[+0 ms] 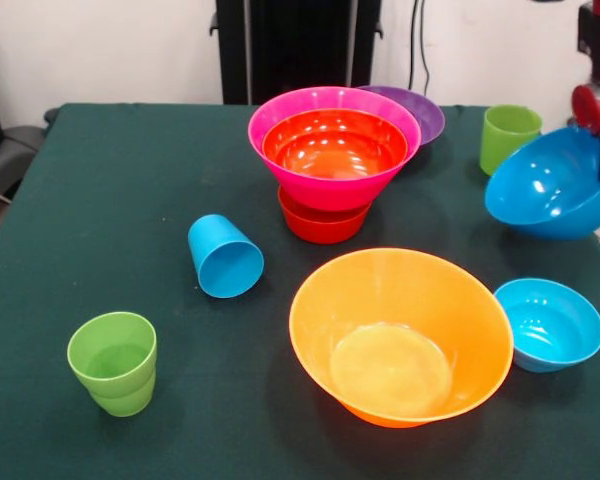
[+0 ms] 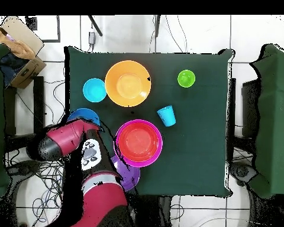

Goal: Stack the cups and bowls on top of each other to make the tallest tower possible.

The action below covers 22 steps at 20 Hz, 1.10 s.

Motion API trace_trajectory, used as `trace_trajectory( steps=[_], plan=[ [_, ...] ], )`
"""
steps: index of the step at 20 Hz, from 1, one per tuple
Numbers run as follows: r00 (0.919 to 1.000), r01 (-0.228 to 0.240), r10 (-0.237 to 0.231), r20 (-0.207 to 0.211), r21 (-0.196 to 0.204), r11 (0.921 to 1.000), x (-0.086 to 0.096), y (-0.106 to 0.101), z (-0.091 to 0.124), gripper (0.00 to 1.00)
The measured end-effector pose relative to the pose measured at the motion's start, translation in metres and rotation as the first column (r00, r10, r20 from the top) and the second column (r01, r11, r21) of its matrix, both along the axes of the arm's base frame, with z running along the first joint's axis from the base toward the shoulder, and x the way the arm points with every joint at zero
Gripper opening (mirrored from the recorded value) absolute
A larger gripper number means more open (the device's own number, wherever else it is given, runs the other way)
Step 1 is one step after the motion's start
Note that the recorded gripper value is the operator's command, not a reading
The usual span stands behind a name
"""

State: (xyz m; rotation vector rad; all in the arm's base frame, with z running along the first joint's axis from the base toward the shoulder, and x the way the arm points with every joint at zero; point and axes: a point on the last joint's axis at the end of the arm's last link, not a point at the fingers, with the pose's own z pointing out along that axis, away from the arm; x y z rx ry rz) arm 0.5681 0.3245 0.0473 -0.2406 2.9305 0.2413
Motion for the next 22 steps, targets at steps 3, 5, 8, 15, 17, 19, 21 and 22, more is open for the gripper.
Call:
trace_trajectory(
  steps=[3, 5, 8, 15, 17, 19, 21, 22],
  plan=[
    [0.9995, 0.013, -0.014, 0.028, 0.033, 0.9994, 0.013, 0.003, 0.024, 0.00],
    [0.9987, 0.023, -0.025, 0.044, 0.053, 0.9984, 0.021, 0.004, 0.036, 0.00],
    [0.9962, 0.042, -0.049, 0.073, 0.088, 0.9953, 0.037, 0.005, 0.061, 0.00],
    [0.9916, 0.068, -0.080, 0.102, 0.120, 0.9905, 0.063, 0.007, 0.112, 0.00],
    [0.9923, 0.069, -0.080, 0.095, 0.114, 0.9911, 0.066, 0.007, 0.118, 0.00],
    [0.9939, 0.069, -0.077, 0.079, 0.099, 0.9927, 0.070, 0.006, 0.128, 0.00],
    [0.9958, 0.069, -0.073, 0.056, 0.077, 0.9946, 0.076, 0.005, 0.143, 0.00],
    [0.9962, 0.069, -0.072, 0.049, 0.072, 0.9950, 0.077, 0.004, 0.147, 0.00]
  ],
)
